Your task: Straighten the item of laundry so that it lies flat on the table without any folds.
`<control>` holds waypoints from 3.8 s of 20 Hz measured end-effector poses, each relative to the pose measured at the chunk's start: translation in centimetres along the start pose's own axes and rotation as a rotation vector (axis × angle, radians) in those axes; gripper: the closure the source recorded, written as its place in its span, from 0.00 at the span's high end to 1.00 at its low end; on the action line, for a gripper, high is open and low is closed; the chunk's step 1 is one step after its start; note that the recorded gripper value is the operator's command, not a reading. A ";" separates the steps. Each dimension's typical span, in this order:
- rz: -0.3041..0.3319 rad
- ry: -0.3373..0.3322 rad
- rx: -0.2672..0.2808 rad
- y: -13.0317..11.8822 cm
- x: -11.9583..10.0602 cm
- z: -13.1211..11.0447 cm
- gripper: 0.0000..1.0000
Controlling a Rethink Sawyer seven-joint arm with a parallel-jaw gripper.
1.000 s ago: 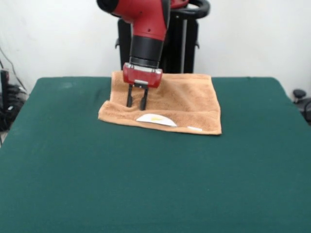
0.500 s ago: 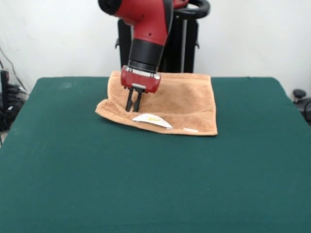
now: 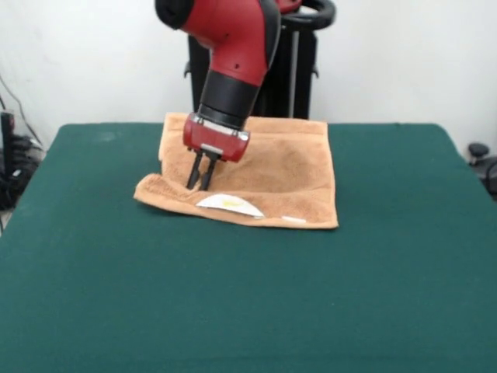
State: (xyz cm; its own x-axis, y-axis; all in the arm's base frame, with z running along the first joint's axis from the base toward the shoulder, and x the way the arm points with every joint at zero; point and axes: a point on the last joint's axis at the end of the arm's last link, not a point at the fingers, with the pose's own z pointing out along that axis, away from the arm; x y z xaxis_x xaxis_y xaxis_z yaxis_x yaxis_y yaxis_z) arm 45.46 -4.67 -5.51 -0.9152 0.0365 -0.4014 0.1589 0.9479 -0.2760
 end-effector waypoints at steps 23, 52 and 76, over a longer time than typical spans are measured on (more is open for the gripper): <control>0.141 -0.053 0.029 -3.5 -7.0 4.4 1.00; 0.318 0.133 0.051 -2.7 -8.9 3.9 1.00; 0.352 0.146 -0.063 2.2 -9.6 2.6 1.00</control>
State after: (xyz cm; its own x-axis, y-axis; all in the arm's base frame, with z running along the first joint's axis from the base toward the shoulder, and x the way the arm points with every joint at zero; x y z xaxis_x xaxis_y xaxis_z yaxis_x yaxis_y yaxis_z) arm 55.55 -3.77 -4.56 -0.8524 0.4036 -0.3325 0.4538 0.8868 -0.0871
